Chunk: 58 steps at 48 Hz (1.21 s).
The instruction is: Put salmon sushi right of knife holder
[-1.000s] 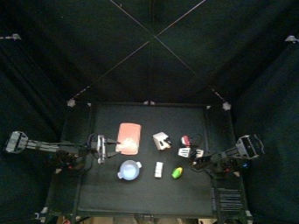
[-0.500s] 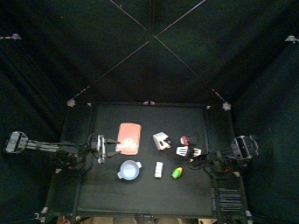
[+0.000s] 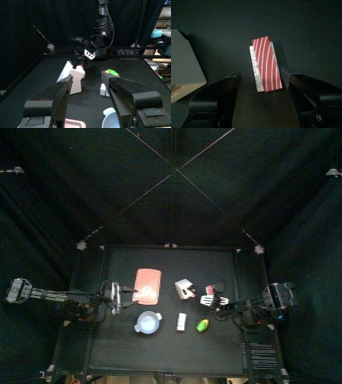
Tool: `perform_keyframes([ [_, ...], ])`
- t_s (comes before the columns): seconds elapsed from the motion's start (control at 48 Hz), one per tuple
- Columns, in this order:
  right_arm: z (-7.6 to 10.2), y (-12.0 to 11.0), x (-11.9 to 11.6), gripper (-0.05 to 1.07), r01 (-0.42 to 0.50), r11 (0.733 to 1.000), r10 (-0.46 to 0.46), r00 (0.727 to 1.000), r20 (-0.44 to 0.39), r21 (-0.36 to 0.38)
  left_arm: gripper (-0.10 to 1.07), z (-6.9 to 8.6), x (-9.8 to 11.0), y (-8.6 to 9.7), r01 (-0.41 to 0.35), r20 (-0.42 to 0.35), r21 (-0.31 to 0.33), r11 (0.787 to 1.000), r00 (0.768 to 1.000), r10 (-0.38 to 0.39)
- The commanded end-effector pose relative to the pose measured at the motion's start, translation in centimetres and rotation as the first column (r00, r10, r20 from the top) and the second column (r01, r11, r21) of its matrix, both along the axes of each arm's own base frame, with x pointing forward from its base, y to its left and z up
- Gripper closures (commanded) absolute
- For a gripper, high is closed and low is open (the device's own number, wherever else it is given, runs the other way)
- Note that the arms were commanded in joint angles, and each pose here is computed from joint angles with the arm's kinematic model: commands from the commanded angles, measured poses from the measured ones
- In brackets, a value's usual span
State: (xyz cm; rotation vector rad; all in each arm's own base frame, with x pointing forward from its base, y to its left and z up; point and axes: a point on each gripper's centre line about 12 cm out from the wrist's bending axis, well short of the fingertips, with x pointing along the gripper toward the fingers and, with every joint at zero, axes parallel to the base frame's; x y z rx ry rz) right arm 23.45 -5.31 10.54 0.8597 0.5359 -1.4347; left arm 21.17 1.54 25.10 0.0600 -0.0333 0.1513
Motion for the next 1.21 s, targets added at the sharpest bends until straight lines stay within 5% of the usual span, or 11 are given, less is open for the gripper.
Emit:
perform_keyframes([
  [0.0, 0.9, 0.0, 0.7, 0.08, -0.007, 1.000, 0.007, 0.999, 0.034, 0.002, 0.11, 0.5, 0.2, 0.1, -0.005, 0.019, 0.004, 1.000, 1.000, 0.005],
  [0.812, 1.6, 0.2, 0.9, 0.08, -0.019, 1.000, 0.018, 0.999, 0.050, 0.007, 0.11, 0.5, 0.1, 0.1, -0.004, 0.019, 0.004, 1.000, 1.000, 0.004],
  [1.188, 3.4, -0.1, 0.1, 0.08, 0.010, 0.999, -0.007, 0.997, 0.073, -0.038, 0.11, 0.5, 0.1, 0.1, -0.004, 0.017, 0.005, 1.000, 1.000, 0.004],
])
